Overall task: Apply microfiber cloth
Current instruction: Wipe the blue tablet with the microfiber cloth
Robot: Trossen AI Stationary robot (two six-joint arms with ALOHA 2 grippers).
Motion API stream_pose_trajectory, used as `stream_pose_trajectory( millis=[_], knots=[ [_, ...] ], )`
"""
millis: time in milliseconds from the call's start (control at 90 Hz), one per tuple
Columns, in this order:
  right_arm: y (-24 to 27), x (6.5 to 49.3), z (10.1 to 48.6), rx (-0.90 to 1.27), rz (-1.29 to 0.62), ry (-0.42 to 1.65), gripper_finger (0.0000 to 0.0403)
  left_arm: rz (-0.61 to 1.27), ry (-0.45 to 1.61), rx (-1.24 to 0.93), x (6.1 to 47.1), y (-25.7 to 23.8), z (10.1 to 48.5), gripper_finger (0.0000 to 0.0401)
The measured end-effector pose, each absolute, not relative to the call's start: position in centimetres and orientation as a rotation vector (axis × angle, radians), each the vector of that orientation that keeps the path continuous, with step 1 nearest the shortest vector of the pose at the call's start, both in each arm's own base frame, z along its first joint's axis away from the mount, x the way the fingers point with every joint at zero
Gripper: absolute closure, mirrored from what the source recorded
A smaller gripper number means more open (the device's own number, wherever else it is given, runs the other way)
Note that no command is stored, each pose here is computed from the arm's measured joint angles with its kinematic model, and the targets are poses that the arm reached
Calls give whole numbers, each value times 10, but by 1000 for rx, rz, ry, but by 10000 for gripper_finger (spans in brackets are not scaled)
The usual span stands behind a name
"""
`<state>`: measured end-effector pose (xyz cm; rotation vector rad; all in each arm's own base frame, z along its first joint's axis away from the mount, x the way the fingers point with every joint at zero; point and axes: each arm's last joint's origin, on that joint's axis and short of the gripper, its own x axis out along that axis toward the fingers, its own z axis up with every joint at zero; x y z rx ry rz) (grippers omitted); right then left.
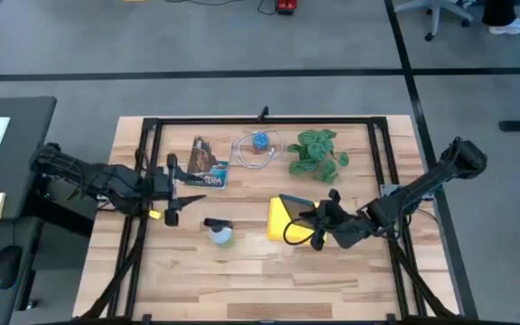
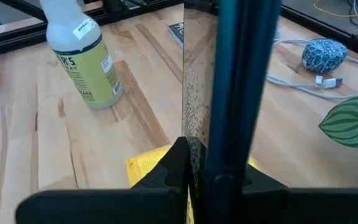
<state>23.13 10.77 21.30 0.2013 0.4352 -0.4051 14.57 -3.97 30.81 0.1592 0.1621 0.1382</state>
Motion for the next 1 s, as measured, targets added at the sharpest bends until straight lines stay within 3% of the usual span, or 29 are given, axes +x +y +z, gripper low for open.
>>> stream_pose_trajectory(
  millis=[156, 456, 833, 1000],
  knots=[
    [102, 234, 213, 209, -402, 451, 383, 122, 389, 213, 155, -46, 281, 217],
    [101, 235, 212, 212, -390, 461, 383, 145, 689, -68, 145, -70, 246, 233],
    [104, 234, 212, 211, -380, 461, 383, 195, 753, -344, 127, -146, 206, 247],
    [103, 234, 212, 208, -380, 461, 383, 223, 589, -481, 128, -190, 179, 248]
  ],
)
